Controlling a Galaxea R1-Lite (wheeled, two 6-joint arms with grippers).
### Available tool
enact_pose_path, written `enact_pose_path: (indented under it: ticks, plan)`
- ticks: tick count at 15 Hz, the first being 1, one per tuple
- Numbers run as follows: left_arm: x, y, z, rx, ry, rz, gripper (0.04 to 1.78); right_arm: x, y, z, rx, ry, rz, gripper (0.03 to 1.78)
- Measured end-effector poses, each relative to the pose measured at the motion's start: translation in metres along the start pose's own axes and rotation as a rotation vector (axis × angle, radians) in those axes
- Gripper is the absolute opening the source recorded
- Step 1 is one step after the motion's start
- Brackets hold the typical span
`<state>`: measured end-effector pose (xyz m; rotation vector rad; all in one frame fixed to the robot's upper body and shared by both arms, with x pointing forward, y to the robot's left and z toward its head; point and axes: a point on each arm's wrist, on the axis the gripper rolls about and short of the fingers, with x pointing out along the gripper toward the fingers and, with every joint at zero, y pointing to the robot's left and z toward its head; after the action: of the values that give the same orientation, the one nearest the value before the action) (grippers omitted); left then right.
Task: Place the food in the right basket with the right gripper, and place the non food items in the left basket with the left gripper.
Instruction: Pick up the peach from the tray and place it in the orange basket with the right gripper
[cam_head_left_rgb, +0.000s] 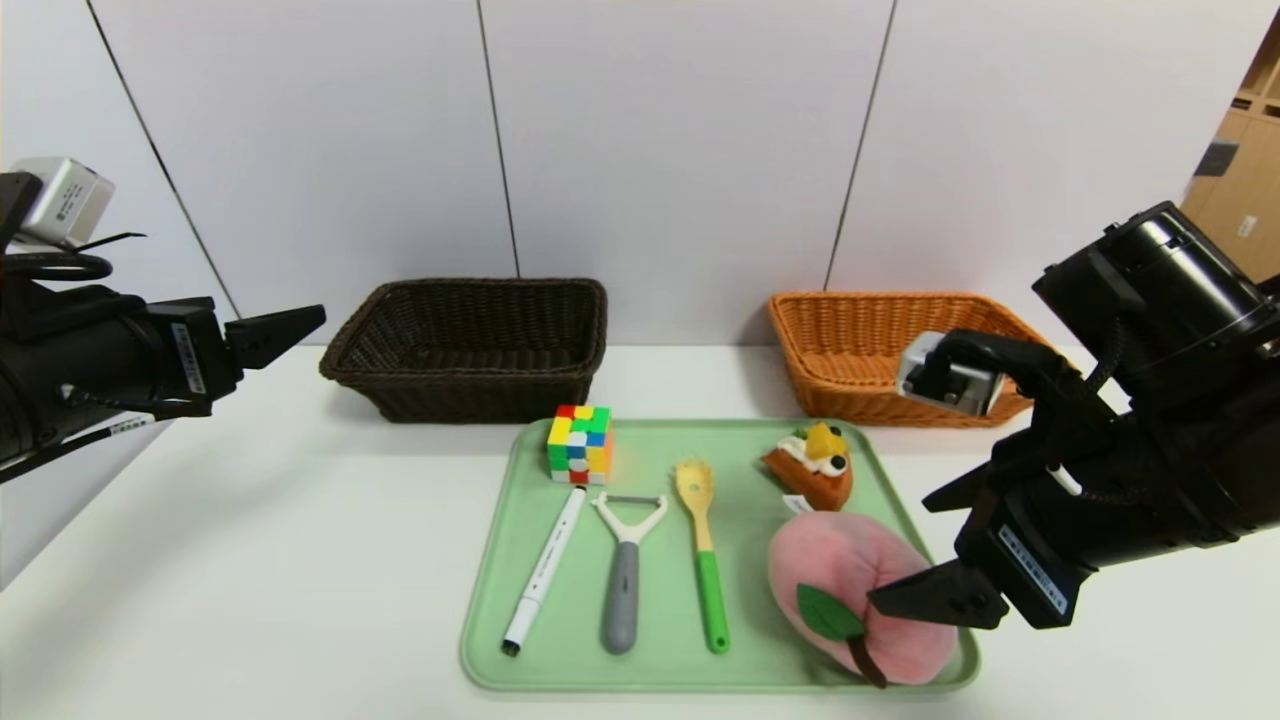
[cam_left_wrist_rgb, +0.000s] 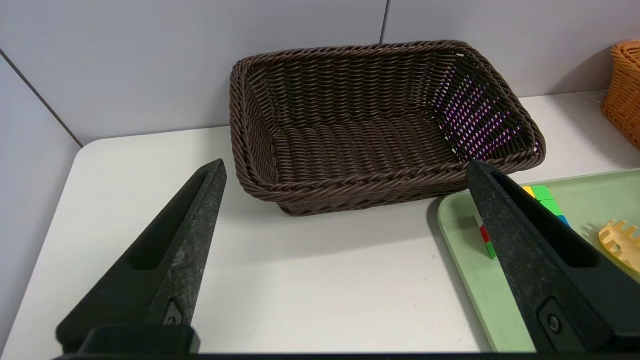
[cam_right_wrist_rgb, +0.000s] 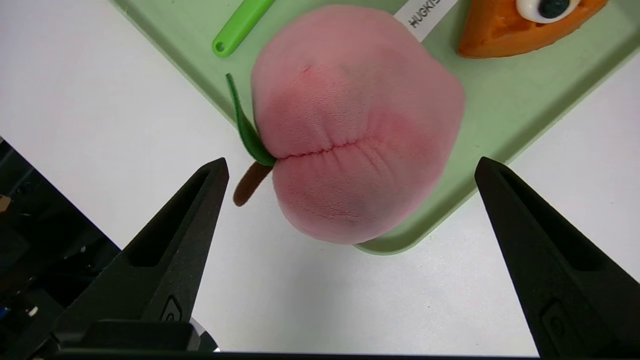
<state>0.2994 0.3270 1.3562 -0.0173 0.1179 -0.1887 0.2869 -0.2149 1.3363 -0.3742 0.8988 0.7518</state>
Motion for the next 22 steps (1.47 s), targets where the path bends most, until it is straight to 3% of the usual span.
enact_pose_path:
  ticks: [9, 17, 22]
  plan:
    - [-0.001, 0.000, -0.006, -0.004, 0.018, 0.000, 1.69, 0.027, 0.004, 0.003, -0.068, 0.075, 0.033, 1.70]
    - [-0.002, 0.000, -0.009, -0.006, 0.027, 0.000, 1.69, 0.060, -0.001, 0.004, -0.091, 0.112, 0.021, 1.70]
    - [-0.002, 0.000, -0.010, -0.009, 0.031, 0.000, 1.69, 0.071, -0.003, 0.004, -0.092, 0.099, 0.016, 1.00]
